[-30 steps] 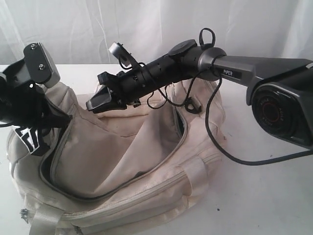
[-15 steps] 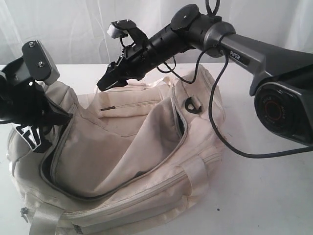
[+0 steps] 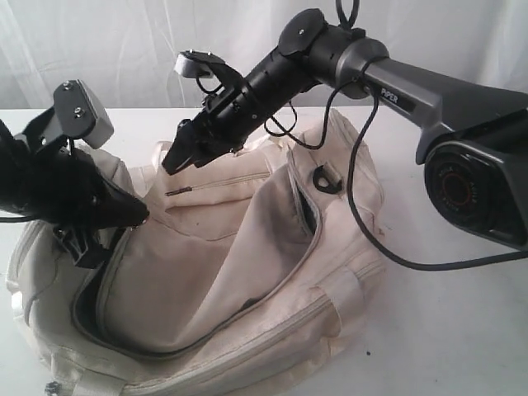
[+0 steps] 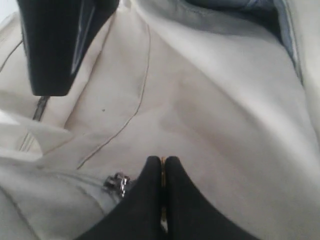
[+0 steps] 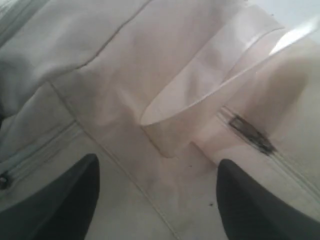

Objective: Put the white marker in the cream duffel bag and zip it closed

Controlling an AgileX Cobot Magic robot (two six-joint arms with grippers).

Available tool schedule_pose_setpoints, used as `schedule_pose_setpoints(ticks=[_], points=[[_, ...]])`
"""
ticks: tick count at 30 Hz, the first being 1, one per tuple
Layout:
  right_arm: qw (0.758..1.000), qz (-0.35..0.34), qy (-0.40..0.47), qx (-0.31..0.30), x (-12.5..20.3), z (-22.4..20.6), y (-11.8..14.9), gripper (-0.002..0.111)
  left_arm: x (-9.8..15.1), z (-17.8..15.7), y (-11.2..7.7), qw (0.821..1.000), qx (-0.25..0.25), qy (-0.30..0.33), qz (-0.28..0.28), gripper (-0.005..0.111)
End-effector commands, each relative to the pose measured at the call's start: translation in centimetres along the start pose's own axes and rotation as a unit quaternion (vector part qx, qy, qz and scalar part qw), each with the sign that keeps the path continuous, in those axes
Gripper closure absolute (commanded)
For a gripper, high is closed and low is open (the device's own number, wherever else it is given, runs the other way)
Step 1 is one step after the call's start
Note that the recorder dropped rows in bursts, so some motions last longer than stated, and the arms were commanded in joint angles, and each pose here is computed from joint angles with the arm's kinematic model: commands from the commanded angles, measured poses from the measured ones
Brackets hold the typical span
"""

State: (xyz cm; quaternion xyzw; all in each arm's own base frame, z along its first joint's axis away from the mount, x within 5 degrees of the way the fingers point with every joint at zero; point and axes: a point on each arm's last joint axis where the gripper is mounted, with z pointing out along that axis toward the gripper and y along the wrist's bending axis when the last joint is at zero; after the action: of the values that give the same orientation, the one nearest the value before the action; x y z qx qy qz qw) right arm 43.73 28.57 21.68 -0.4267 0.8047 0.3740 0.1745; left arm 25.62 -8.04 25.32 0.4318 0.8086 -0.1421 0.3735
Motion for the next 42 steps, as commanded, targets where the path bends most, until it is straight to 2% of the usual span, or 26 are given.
schedule_pose_setpoints(ticks=[1,5,11,15,19,21,22,25,28,33,36,40,42], points=[[1.0,0.017,-0.021,0.003,0.3,-2.1,-1.9,0.046,-0.4,1.1,0.0,0.998,0.024,-0.051,-0.001,0.107],[0.998,0.023,-0.057,-0.029,0.0,-2.7,-2.0,0.046,-0.3,1.2,0.1,0.998,0.015,-0.05,0.016,0.107],[0.997,0.019,-0.055,-0.044,0.1,-1.4,-1.6,0.046,0.0,1.3,0.0,0.999,0.02,-0.037,0.015,0.107],[0.997,0.023,-0.046,-0.052,0.2,-0.3,-1.3,0.046,2.4,1.5,-0.7,0.998,0.036,0.046,-0.006,0.107],[0.998,0.029,-0.036,-0.041,0.4,-0.3,-1.5,0.046,2.6,1.1,-0.6,0.999,0.004,0.048,0.001,0.107],[0.999,0.035,-0.026,-0.032,0.6,-0.3,-1.7,0.046,2.3,0.8,-0.3,0.999,-0.02,0.035,-0.016,0.106],[0.999,0.031,-0.02,-0.024,0.7,-0.4,-1.8,0.046,2.0,0.6,-0.3,0.999,-0.026,0.028,-0.018,0.104],[0.997,0.006,0.047,0.067,1.4,-1.5,-2.5,0.046,1.4,-0.2,-0.6,0.999,-0.02,0.015,-0.031,0.078],[0.993,0.018,0.065,0.098,1.6,-2.2,-2.5,0.046,1.5,-0.3,-1.1,0.999,0.006,0.025,-0.022,0.063],[0.991,0.0,0.062,0.12,0.8,-3.9,-1.5,0.046,1.5,-0.4,-1.5,0.997,0.023,0.028,-0.072,0.043],[0.989,0.0,0.059,0.134,0.4,-4.8,-1.0,0.046,1.1,-1.1,-1.7,0.997,0.015,0.017,-0.076,0.037],[0.989,0.016,0.059,0.136,0.4,-5.2,-0.6,0.046,-0.2,-3.2,-1.2,0.999,-0.047,-0.003,-0.023,0.036],[0.991,0.026,0.059,0.113,0.8,-4.7,0.0,0.046,-1.0,-4.5,-0.4,0.994,-0.112,-0.016,0.009,0.036]])
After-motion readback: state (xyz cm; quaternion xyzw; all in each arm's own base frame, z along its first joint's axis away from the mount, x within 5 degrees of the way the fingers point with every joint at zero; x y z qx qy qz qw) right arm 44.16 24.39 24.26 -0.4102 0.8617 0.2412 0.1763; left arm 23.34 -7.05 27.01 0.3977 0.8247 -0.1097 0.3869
